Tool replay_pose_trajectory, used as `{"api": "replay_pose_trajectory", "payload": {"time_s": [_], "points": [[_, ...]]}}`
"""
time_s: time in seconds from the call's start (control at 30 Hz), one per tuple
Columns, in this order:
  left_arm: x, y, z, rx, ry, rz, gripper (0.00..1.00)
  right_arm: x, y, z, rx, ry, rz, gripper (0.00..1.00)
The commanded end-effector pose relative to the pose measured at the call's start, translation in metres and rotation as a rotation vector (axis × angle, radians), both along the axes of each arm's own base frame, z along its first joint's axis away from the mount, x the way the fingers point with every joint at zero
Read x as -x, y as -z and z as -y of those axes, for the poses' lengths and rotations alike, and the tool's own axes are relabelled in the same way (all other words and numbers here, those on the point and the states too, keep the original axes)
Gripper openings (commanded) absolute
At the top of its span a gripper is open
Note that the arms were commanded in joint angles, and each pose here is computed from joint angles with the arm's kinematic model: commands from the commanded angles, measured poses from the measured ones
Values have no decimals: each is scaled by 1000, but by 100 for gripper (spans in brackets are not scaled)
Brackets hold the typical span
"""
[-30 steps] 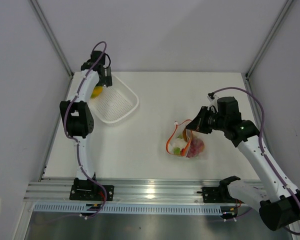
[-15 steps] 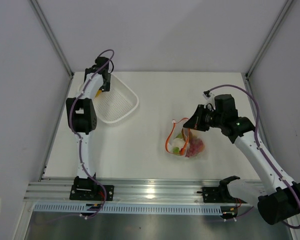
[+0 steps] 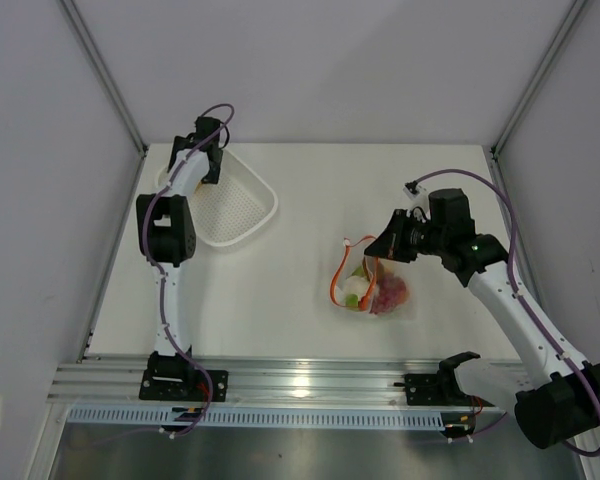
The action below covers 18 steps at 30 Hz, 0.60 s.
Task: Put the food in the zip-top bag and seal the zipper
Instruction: Pick up the fake fruit from the bin.
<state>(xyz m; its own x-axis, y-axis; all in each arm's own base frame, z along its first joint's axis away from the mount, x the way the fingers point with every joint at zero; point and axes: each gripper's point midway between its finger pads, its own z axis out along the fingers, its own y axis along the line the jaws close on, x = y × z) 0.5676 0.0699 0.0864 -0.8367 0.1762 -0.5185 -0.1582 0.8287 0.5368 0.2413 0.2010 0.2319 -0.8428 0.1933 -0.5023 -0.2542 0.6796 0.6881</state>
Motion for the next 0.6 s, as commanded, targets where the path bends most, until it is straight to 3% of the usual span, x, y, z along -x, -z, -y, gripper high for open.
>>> {"api": "replay_pose_trajectory", "payload": {"time_s": [0.0,0.57], "points": [[-10,-10,1,14,43,26,97,-6,-12,-4,-30,-20,68,0],[-11,14,-9,-111,117,-67,98,-1,-13,-9,-76,-56,86,0]]}}
